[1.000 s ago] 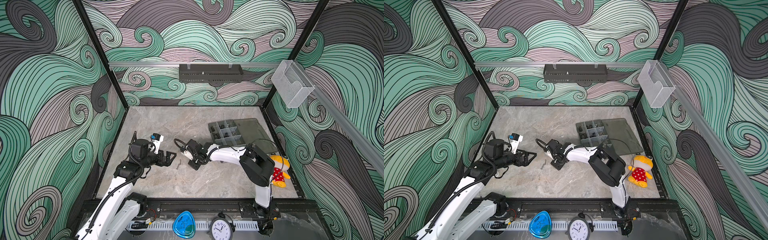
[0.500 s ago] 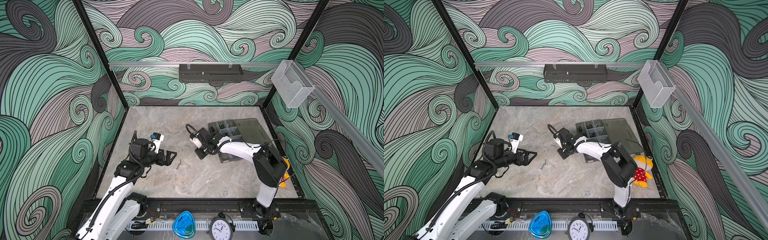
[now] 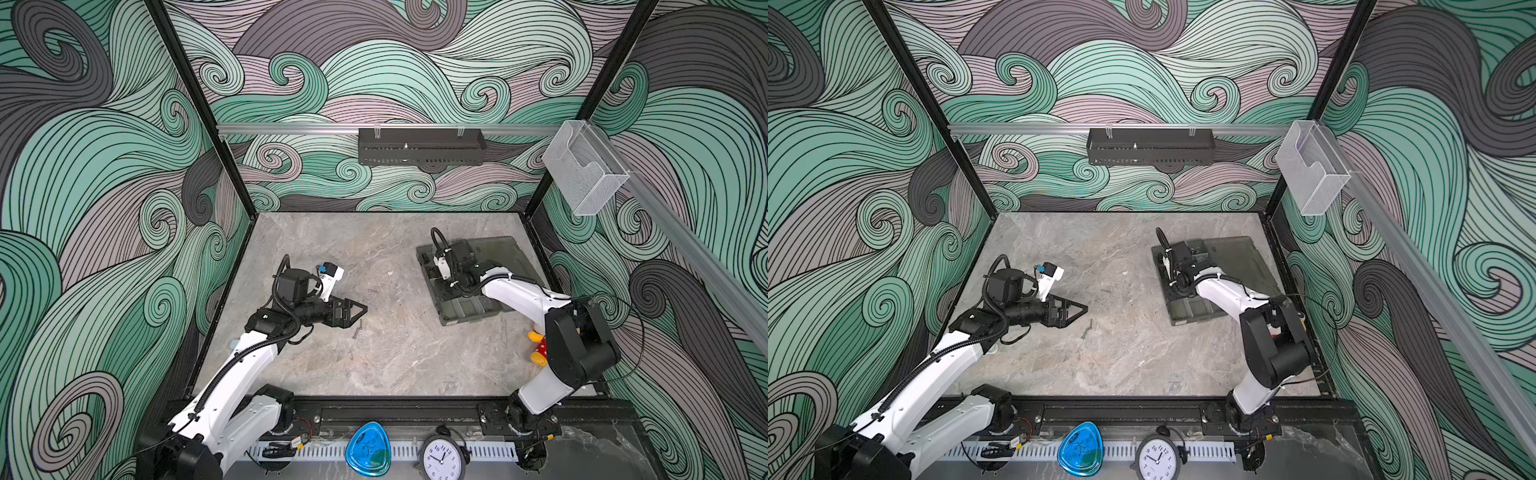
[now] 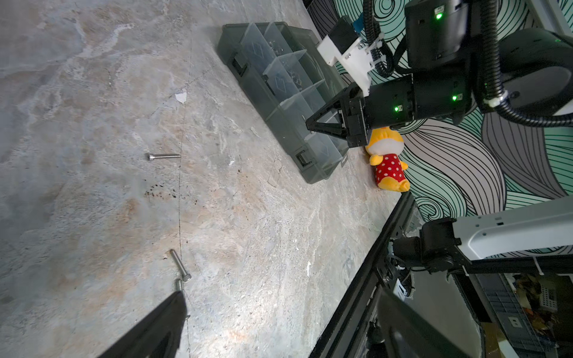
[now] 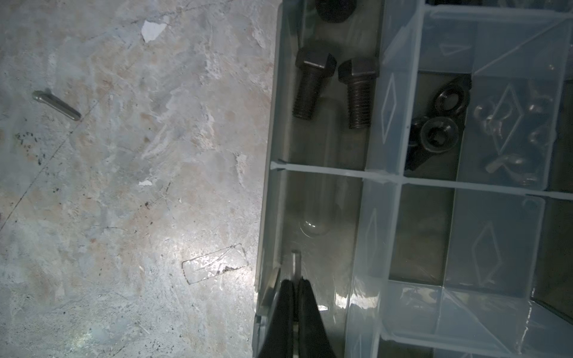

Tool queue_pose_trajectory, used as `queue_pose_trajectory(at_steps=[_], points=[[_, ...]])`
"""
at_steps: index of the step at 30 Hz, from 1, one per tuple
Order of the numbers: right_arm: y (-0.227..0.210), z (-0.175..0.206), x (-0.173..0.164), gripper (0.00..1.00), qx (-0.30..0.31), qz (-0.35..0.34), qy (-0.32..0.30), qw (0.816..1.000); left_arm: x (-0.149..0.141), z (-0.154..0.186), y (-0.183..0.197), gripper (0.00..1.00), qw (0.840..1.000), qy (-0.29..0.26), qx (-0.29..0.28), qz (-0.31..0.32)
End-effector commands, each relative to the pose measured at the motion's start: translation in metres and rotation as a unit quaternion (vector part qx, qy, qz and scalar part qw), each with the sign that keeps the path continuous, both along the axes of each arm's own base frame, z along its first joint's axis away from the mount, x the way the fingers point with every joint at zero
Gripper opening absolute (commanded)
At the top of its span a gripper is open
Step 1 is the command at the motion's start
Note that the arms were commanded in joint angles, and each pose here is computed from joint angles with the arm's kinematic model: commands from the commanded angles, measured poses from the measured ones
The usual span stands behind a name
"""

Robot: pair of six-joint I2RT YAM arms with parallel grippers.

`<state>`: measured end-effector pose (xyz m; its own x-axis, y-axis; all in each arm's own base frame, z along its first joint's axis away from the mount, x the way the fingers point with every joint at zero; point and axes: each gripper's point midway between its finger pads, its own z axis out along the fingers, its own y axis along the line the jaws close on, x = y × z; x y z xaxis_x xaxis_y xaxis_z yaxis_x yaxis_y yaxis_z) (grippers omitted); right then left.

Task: Sort the screws and nuts into containers
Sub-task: Place the screw into the container.

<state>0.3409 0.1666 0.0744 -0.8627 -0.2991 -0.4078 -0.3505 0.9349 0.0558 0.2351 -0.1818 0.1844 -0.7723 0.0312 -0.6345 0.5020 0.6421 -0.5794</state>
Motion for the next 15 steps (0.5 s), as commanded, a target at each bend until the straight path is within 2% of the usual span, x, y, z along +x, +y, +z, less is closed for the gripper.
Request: queue_pose_trajectory(at_steps=[1,8,11,15], points=[[-0.004,0.000,0.001,0.06,-0.010,-0.007,0.002,1.000,0.011,0.018,-0.004,0.99,0.999,-0.030,0.006,-0.010],[-0.010,-0.009,0.007,0.16,-0.032,-0.020,0.002,0.999,0.009,0.016,-0.006,0.99,0.999,-0.026,0.009,-0.024],[-0.010,-0.002,0.013,0.21,-0.035,-0.022,-0.010,0.999,0.006,0.017,-0.005,0.99,0.999,-0.032,0.012,-0.028],[-0.002,0.014,0.020,0.23,-0.024,-0.013,-0.027,0.999,0.007,0.020,-0.002,0.98,0.999,-0.042,0.018,-0.018]])
